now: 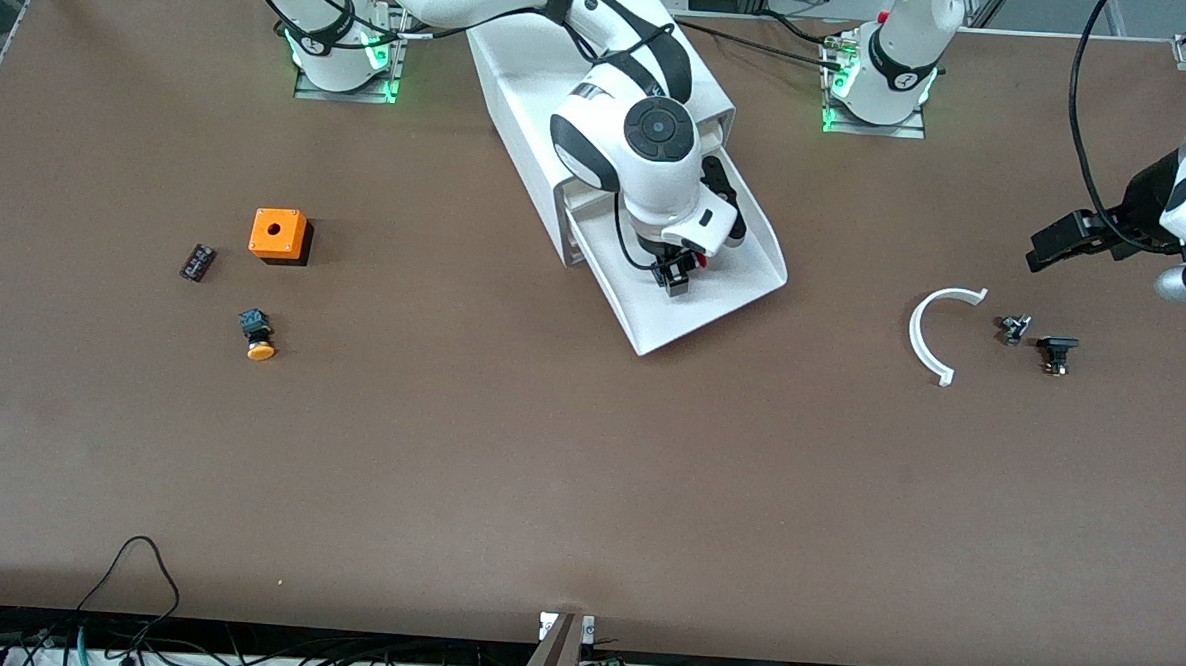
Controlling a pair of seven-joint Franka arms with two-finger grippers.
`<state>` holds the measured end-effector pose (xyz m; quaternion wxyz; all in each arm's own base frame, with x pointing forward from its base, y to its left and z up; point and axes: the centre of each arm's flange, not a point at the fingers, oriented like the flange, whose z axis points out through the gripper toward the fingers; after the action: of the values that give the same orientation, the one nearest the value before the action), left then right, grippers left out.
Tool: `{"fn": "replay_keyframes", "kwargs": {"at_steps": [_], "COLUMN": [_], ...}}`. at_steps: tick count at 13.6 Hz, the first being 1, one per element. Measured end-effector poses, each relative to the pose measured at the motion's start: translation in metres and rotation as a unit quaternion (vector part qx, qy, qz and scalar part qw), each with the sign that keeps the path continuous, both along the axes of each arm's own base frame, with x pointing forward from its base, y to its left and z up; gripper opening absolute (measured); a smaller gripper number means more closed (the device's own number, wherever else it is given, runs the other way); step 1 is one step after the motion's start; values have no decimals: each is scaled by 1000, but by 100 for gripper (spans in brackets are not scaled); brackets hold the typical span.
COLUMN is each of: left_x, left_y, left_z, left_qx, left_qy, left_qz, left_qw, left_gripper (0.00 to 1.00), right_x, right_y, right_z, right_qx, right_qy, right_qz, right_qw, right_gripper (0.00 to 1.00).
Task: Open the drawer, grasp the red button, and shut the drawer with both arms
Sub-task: 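Grasp the red-capped button inside the drawer with the right gripper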
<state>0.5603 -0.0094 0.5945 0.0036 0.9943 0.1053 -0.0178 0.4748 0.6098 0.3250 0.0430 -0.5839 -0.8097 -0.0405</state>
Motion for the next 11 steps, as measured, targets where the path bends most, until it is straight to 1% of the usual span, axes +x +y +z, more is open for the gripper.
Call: {"fn": "replay_keyframes", "kwargs": {"at_steps": [1, 2, 3, 5, 6, 7, 8, 9, 10, 11], "left_x": [0, 0, 0, 0, 0, 0, 0, 0, 0, 0], "left_y": [0, 0, 0, 0, 0, 0, 0, 0, 0, 0], "left_z": [0, 1, 1, 1, 1, 1, 1, 1, 1, 1], "left_qx": [0, 0, 0, 0, 0, 0, 0, 0, 0, 0], "left_qy": [0, -1, -1, -1, -1, -1, -1, -1, -1, -1], "left_qz": [0, 0, 0, 0, 0, 0, 0, 0, 0, 0], "left_qw": [1000, 1000, 1000, 1000, 1000, 1000, 1000, 1000, 1000, 1000], "left_gripper": [100, 100, 100, 100, 100, 100, 100, 100, 100, 100], "right_x": [0, 0, 0, 0, 0, 0, 0, 0, 0, 0], "right_y": [0, 0, 0, 0, 0, 0, 0, 0, 0, 0], "right_z": [0, 0, 0, 0, 0, 0, 0, 0, 0, 0], "right_qx": [0, 0, 0, 0, 0, 0, 0, 1, 1, 1], "right_qy": [0, 0, 0, 0, 0, 0, 0, 0, 0, 0], "right_qz": [0, 0, 0, -1, -1, -1, -1, -1, -1, -2], "right_qw": [1000, 1000, 1000, 1000, 1000, 1000, 1000, 1000, 1000, 1000], "right_gripper": [74, 68, 68, 58, 58, 50, 50, 45, 45, 41]}}
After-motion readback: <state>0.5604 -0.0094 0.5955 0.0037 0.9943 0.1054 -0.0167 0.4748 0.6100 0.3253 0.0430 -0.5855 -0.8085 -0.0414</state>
